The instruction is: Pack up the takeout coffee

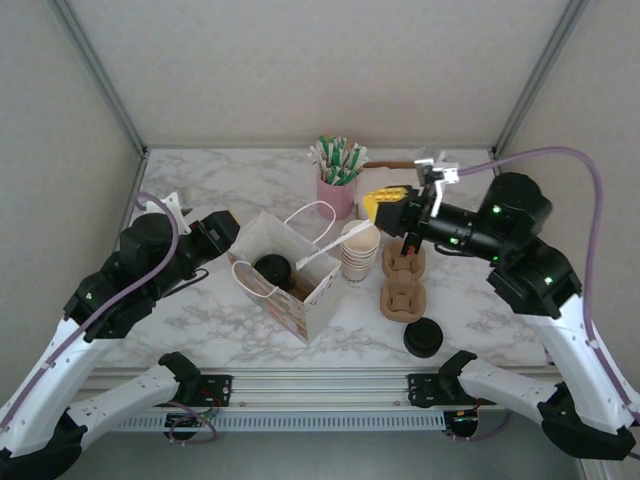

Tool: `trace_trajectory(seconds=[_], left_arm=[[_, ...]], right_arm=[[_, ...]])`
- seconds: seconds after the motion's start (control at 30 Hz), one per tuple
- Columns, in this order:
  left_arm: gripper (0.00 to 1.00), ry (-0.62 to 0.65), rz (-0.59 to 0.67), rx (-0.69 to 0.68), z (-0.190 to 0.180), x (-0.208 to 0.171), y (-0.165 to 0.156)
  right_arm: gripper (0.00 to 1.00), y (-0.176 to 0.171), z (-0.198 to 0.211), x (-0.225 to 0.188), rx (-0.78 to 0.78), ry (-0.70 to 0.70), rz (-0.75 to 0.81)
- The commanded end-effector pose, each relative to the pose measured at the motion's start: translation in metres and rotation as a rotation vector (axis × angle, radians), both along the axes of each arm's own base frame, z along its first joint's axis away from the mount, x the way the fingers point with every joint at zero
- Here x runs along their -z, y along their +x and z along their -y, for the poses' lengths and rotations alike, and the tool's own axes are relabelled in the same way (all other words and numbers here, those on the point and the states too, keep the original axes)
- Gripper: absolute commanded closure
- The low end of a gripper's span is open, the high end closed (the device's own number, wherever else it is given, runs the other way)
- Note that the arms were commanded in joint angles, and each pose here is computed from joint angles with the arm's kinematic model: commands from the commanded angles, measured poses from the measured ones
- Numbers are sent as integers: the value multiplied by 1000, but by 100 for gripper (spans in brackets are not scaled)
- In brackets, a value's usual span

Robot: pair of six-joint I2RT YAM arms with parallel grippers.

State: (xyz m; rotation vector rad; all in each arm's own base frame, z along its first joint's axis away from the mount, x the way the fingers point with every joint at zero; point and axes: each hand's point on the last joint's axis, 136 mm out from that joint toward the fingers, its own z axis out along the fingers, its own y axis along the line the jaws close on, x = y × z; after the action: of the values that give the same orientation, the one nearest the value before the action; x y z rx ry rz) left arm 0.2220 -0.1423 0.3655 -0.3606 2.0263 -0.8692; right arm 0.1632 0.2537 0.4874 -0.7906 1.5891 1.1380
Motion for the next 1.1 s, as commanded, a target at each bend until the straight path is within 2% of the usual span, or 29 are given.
trace_trajectory(seconds=[0.0, 0.27, 0.43, 0.63, 0.73, 0.87, 1.0, 1.07], left_arm=[[53, 27, -6, 81, 8, -7, -11], [53, 189, -106, 159, 9, 9, -20], [52, 231, -96, 173, 6, 10, -22], [52, 258, -91, 178, 4, 12, -22], [52, 277, -95, 188, 5, 16, -22], [51, 319, -106, 185, 2, 22, -21], [49, 345, -90, 163, -6, 23, -21], [49, 347, -81, 155, -8, 22, -21]], right_arm=[[100, 6, -17, 26, 3, -67, -61], [100, 37, -48, 82, 102, -246, -98], [100, 47, -67, 115, 126, -355, -122], [98, 47, -90, 145, 128, -459, -67], [91, 53, -98, 156, 144, -512, -56], [87, 63, -104, 168, 177, -578, -55], [72, 67, -110, 165, 187, -579, -49], [72, 66, -111, 157, 186, -561, -40]])
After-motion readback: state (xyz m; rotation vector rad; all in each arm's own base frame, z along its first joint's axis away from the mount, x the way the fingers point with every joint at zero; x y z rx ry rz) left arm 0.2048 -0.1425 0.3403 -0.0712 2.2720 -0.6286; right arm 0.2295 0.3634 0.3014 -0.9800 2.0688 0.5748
